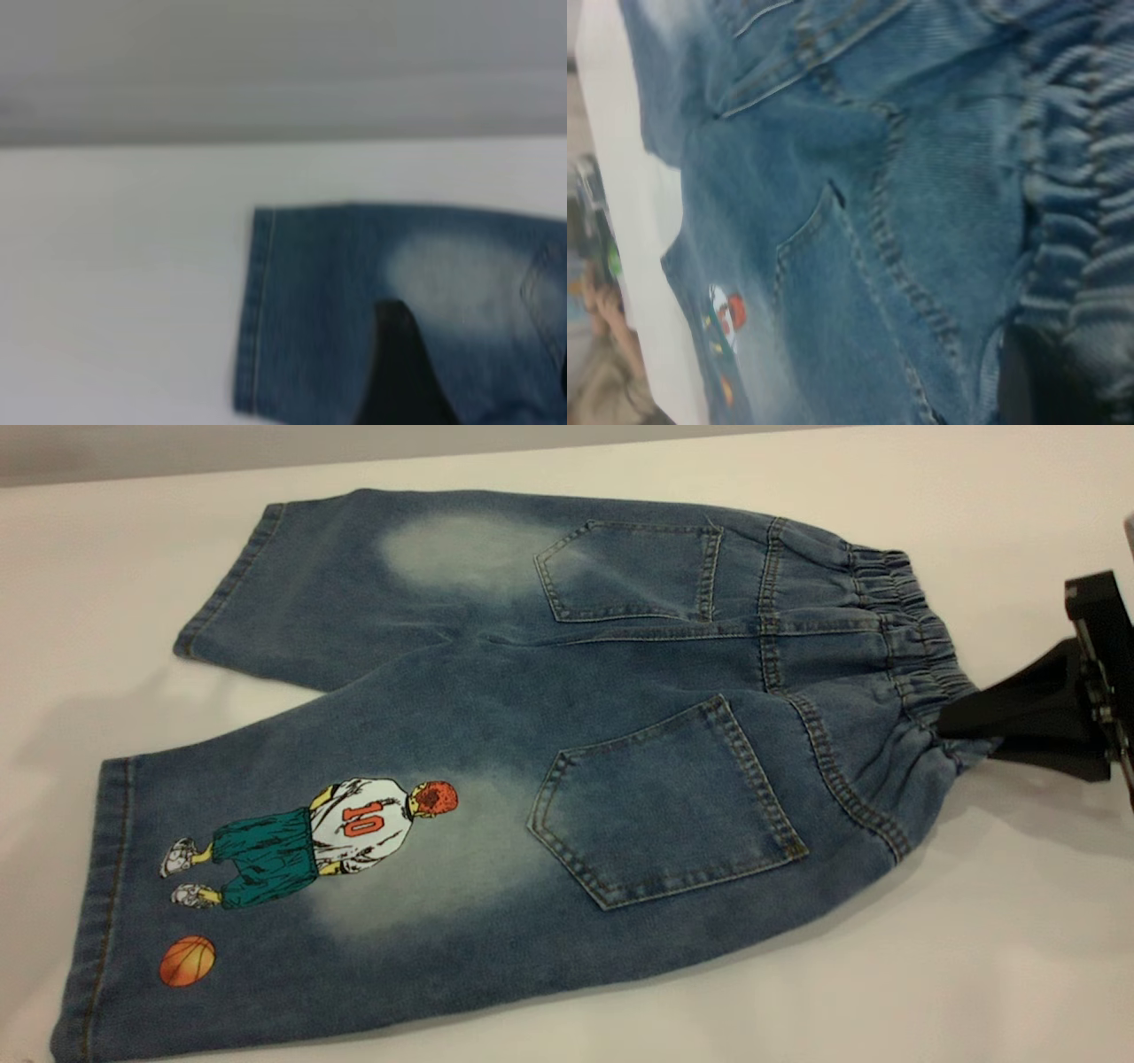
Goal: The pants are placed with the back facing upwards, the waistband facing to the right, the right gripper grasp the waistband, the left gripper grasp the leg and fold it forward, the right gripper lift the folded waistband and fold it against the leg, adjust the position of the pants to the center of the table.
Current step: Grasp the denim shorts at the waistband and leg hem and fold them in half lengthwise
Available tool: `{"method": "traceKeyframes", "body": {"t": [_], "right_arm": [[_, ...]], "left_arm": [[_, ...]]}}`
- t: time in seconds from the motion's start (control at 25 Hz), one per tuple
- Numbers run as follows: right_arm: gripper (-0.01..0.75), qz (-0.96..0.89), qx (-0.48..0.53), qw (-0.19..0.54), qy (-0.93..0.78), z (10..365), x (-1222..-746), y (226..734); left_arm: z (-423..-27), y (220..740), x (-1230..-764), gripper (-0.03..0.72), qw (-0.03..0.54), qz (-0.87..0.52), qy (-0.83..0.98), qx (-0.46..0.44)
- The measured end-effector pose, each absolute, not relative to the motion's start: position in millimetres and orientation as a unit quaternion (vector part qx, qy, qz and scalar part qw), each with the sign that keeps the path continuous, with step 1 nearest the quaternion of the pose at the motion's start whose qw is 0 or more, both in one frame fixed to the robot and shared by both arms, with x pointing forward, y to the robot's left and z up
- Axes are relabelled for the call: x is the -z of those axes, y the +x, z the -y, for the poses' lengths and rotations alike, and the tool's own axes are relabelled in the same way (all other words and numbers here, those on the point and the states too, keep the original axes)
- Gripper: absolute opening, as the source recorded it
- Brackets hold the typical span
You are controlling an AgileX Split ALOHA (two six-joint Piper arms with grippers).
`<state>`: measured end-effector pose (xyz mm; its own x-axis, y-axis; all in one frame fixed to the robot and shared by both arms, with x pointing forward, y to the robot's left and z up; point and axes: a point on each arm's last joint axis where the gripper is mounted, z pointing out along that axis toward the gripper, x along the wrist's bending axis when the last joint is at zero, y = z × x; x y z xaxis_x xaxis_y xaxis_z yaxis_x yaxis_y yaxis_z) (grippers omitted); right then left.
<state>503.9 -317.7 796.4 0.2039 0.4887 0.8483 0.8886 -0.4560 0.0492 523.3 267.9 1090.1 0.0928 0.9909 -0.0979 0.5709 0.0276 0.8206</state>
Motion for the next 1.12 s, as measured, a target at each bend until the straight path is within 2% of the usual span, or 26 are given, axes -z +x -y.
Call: {"method": "traceKeyframes", "body": {"t": [0.44, 0.68, 1.12], "right_arm": [[0.036, 0.515, 0.453, 0.188, -0.703, 326.8, -832.9, 528.1], [0.036, 0.533, 0.448, 0.176, -0.696, 329.7, -848.9, 533.1], [0.036, 0.538, 0.432, 0.168, -0.704, 332.9, -847.6, 535.8]], "left_arm": [[-249.7, 504.2, -1069.6, 0.397, 0.305, -0.617, 0.703, -0.178], [-239.0, 482.2, -1031.7, 0.397, 0.251, -0.627, 0.729, -0.112], [-243.0, 435.5, -969.5, 0.397, 0.154, -0.661, 0.734, -0.003]]}}
